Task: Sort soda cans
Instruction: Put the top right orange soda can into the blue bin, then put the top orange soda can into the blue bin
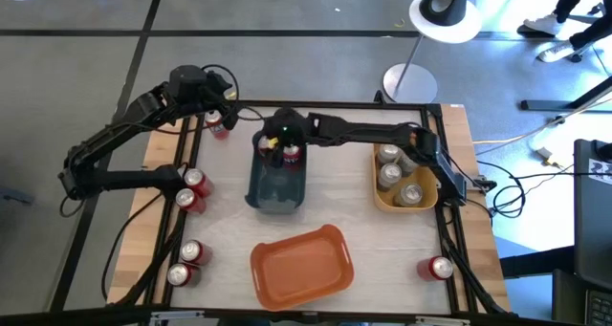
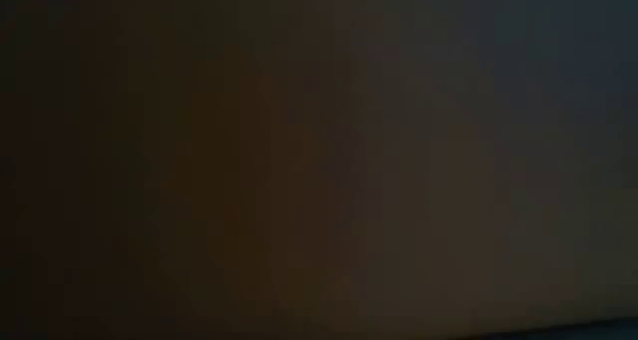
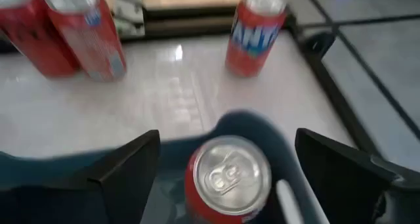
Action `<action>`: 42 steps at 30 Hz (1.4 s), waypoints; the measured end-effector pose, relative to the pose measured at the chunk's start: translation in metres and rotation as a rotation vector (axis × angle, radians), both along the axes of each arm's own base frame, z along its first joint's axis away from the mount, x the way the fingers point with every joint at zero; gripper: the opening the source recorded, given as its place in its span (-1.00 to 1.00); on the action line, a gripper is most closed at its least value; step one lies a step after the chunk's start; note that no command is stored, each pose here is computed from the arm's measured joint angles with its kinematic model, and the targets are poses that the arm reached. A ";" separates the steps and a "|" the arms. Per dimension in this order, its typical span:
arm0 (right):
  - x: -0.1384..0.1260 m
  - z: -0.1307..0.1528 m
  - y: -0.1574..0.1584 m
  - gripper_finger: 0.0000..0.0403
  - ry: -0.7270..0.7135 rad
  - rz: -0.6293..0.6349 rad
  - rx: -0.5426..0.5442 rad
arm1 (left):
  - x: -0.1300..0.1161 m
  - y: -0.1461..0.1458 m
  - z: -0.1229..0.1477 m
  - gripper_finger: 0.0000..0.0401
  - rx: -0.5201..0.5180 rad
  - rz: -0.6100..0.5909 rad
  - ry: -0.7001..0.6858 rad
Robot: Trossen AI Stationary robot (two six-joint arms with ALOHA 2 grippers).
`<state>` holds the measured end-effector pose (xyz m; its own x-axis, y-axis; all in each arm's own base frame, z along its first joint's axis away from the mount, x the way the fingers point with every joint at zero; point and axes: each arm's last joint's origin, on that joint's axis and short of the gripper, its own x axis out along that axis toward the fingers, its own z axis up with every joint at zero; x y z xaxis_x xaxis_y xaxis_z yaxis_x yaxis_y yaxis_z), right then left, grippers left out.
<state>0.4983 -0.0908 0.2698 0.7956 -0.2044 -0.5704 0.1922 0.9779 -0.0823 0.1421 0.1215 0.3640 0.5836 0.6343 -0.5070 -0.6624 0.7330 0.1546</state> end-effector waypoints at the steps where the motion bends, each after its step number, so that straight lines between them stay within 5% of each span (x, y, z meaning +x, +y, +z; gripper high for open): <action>1: -0.003 0.008 0.000 0.74 -0.013 0.001 -0.005 | 0.000 0.000 0.000 0.75 -0.002 0.001 0.000; 14: -0.071 0.071 -0.022 0.74 0.138 -0.104 -0.113 | 0.000 0.000 -0.003 0.75 -0.045 0.027 -0.004; 21: -0.109 0.055 -0.067 0.74 0.221 -0.209 -0.069 | -0.001 0.007 -0.014 0.96 -0.062 0.252 0.086; 29: -0.118 0.024 -0.095 0.74 0.166 -0.115 -0.007 | 0.006 0.013 -0.041 0.99 -0.303 0.422 0.144; 35: -0.121 0.021 -0.102 0.74 0.122 -0.066 0.060 | 0.008 0.026 -0.061 0.99 -0.427 0.552 0.223; 42: -0.115 0.021 -0.090 0.74 0.113 -0.050 0.086 | 0.000 0.052 -0.074 0.99 -0.429 0.634 0.312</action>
<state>0.3833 -0.1808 0.2912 0.7154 -0.1886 -0.6728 0.2350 0.9717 -0.0225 0.1417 0.1734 0.2902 -0.0278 0.5101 -0.8597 -0.9429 0.2722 0.1920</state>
